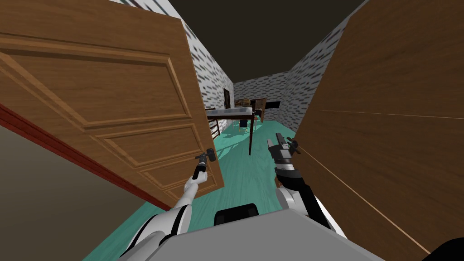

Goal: Push the door open

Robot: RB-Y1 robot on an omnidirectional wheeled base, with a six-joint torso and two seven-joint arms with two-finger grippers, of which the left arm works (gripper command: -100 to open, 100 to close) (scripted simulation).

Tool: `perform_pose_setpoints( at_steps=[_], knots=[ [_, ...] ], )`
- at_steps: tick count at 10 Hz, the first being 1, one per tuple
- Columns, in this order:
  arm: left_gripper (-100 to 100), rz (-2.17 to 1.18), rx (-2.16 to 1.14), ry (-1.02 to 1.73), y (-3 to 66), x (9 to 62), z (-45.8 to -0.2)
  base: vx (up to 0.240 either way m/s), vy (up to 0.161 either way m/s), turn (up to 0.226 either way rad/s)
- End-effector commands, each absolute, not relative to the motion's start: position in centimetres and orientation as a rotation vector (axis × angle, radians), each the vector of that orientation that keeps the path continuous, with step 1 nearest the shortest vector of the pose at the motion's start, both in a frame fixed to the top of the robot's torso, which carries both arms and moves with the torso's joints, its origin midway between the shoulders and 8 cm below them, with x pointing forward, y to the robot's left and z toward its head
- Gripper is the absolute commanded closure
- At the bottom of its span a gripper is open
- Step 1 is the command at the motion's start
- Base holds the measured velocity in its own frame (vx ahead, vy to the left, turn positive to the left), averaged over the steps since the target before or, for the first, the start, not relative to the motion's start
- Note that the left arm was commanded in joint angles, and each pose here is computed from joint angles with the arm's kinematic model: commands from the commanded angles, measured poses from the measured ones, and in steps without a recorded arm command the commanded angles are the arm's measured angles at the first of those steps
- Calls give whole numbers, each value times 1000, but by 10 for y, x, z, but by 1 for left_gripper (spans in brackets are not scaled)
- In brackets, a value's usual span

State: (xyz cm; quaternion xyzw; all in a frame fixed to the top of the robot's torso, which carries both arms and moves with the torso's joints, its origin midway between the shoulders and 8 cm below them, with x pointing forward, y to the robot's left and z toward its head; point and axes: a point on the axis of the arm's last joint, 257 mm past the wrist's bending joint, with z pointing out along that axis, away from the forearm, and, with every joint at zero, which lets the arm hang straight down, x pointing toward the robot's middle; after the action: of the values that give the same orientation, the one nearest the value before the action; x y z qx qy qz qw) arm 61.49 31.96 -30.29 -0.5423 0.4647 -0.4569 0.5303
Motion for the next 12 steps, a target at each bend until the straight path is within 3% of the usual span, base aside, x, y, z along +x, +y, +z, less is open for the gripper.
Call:
perform_pose_setpoints(
  at_steps=[1,12],
  knots=[
    [100,-1076,-1292,1085,335,614,-297,169,-50,37],
    [100,-981,-1341,988,405,598,-296,167,-68,56]
  ],
)
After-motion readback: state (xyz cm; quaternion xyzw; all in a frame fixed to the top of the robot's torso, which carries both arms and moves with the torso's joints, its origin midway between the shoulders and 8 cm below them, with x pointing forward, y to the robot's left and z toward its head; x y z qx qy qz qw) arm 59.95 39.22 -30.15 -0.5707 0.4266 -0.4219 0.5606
